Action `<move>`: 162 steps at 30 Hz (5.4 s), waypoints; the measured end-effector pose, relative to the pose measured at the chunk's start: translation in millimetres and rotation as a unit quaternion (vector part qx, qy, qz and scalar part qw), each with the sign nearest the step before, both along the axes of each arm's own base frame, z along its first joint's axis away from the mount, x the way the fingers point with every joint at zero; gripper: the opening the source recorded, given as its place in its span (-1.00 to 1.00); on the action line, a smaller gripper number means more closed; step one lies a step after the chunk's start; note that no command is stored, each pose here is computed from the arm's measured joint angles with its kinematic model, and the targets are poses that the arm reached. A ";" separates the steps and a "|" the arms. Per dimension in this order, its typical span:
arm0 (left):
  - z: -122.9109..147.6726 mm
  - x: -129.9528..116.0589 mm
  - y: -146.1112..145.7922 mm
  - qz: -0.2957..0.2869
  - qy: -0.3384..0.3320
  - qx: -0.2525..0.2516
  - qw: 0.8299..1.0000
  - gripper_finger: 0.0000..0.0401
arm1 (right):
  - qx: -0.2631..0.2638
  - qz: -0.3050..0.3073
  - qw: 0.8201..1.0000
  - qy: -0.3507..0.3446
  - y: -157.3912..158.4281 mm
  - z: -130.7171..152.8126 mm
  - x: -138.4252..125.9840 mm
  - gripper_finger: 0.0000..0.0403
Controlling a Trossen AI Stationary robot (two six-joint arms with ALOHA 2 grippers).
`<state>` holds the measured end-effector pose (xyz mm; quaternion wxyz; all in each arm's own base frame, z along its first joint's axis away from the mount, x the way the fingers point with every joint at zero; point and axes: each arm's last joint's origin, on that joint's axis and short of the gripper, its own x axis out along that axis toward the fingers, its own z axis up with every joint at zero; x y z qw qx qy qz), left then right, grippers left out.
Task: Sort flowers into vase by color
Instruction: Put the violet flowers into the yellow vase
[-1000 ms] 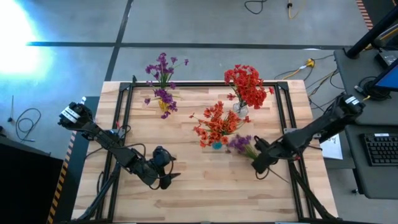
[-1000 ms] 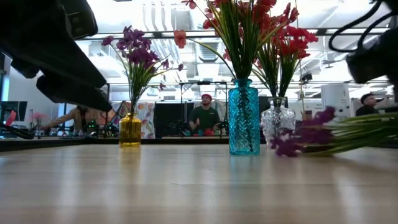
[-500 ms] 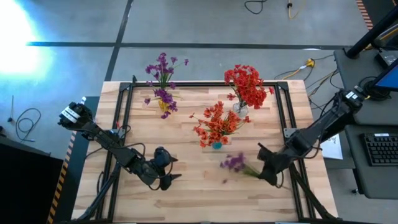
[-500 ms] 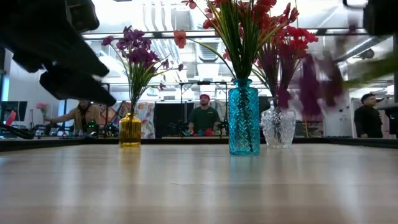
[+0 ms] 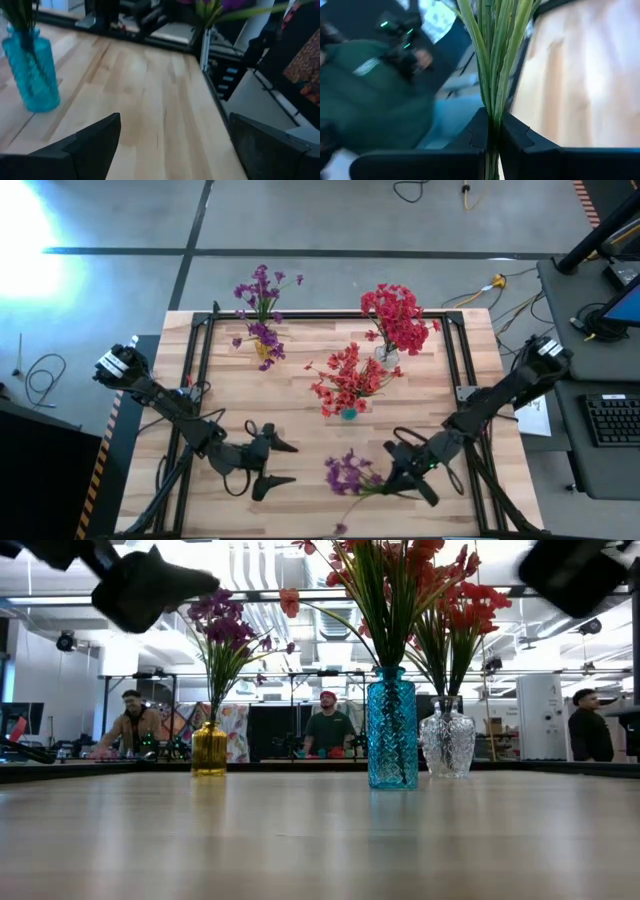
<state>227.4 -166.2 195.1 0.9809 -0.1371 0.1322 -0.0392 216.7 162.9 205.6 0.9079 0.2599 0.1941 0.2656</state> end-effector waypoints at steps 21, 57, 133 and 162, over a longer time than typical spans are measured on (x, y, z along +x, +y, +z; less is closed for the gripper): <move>7.7 2.0 -1.5 -0.008 -0.043 0.022 0.999 0.77 | -0.202 -0.132 0.964 -0.110 20.1 -0.8 115.5 -0.91; 11.7 5.1 4.2 0.095 -0.051 0.046 0.993 0.77 | -0.341 -0.238 0.868 -0.269 9.7 -31.4 150.0 -0.91; 33.1 8.4 3.7 0.097 -0.130 0.083 0.983 -0.37 | -0.340 -0.250 0.875 -0.237 10.1 -4.1 181.4 -0.70; 29.7 5.7 2.9 0.099 -0.111 0.079 0.986 -0.99 | -0.309 -0.294 0.885 -0.188 15.9 4.6 173.7 0.27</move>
